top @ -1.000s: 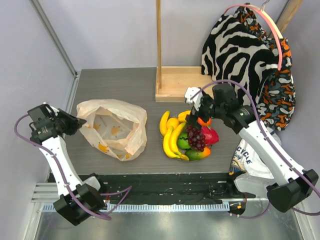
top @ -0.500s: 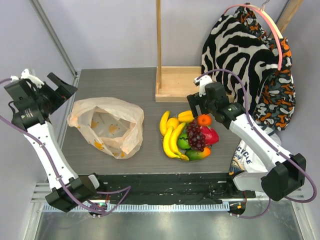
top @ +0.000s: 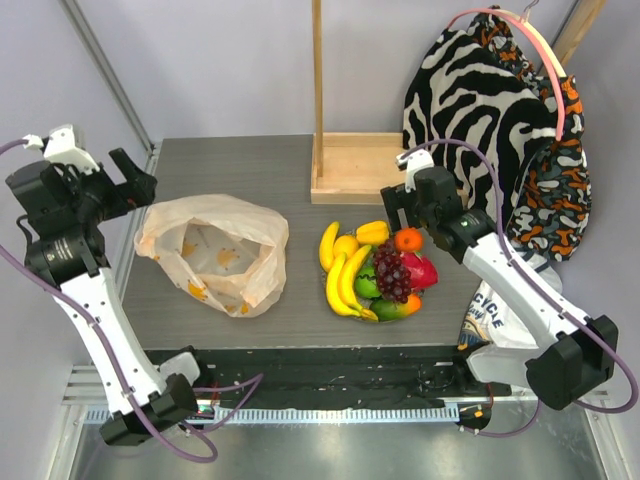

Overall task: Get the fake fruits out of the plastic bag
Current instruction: Reset both arms

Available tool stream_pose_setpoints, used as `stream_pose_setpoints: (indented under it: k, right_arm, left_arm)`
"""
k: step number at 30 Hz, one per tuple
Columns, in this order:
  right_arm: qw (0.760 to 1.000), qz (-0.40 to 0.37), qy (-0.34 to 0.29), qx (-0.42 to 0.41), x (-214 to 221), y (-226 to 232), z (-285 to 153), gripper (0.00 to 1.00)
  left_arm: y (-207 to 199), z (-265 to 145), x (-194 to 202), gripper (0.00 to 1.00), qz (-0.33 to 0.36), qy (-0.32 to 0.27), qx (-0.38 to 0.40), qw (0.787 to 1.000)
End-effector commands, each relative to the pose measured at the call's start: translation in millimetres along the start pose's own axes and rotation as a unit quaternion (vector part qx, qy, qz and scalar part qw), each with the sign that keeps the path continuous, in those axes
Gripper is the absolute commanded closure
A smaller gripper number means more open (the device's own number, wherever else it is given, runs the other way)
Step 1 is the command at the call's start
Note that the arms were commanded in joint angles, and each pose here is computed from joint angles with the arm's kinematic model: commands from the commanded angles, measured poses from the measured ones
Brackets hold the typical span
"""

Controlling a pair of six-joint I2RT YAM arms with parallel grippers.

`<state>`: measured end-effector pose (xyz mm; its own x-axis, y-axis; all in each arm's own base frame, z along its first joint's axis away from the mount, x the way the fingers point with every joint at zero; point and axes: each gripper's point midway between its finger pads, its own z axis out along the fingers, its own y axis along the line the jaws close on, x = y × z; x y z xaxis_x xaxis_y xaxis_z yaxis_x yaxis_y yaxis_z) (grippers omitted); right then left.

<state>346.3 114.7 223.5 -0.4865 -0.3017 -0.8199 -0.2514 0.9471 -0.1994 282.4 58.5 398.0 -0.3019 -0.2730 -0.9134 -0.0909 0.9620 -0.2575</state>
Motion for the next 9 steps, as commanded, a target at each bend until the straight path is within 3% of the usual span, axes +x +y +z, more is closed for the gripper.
stream_pose_setpoints:
  k: [1, 9]
  right_arm:
    - [0.999, -0.006, -0.017, 0.034, -8.3, -18.2, -20.1, 0.00]
    - [0.996, -0.016, 0.017, 0.091, 2.5, -40.8, -33.4, 0.00]
  left_arm:
    - [2.9, -14.4, 25.4, 0.00, 0.035, 0.011, -0.013, 0.999]
    - [-0.6, -19.8, 68.4, 0.00, 0.026, 0.050, -0.001, 0.998]
